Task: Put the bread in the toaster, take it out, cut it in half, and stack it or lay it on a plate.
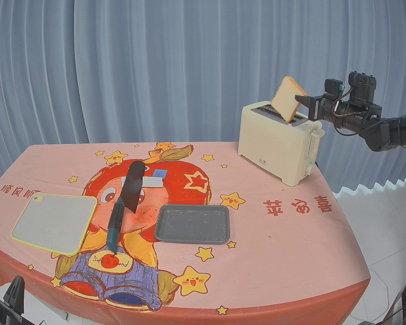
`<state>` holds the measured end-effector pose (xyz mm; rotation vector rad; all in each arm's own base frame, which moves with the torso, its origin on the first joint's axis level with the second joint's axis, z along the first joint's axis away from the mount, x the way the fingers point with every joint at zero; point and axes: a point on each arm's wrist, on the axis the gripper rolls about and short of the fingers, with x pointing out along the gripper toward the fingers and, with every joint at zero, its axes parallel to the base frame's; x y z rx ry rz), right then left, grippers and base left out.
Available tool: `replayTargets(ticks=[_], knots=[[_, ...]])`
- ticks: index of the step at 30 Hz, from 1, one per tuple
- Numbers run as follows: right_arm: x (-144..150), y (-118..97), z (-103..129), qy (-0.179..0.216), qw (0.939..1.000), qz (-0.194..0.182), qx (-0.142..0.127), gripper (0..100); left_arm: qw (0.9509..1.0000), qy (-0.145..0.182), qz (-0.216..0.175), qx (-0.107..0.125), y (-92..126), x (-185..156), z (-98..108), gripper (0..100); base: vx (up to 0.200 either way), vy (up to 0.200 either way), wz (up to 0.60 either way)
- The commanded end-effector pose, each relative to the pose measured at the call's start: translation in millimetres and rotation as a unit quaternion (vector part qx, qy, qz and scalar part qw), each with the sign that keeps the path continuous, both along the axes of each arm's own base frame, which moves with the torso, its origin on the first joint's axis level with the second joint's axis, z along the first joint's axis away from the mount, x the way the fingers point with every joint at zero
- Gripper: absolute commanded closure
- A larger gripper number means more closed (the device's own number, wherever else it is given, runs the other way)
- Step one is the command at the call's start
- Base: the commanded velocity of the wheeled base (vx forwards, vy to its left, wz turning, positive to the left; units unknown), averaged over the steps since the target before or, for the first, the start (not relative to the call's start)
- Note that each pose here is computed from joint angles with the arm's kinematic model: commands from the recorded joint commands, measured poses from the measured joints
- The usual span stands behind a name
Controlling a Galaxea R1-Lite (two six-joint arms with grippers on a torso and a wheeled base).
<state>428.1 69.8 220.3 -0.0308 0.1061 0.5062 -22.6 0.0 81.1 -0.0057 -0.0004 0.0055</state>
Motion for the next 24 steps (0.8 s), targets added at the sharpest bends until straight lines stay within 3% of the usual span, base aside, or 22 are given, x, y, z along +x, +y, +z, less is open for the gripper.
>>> replayTargets(ticks=[1, 24], knots=[[2.9, -1.2, -2.9, 0.002, 1.0, -0.001, 0.0, 100, 1.0, 0.009, 0.0, 0.0, 0.0, 1.4, -4.8, 100, 0.0, 0.0, 0.0], [15.1, -3.6, -1.7, -0.011, 0.9999, -0.007, 0.002, 100, 1.0, 0.009, 0.0, 0.0, 0.0, 1.4, -4.8, 100, 0.0, 0.0, 0.0]])
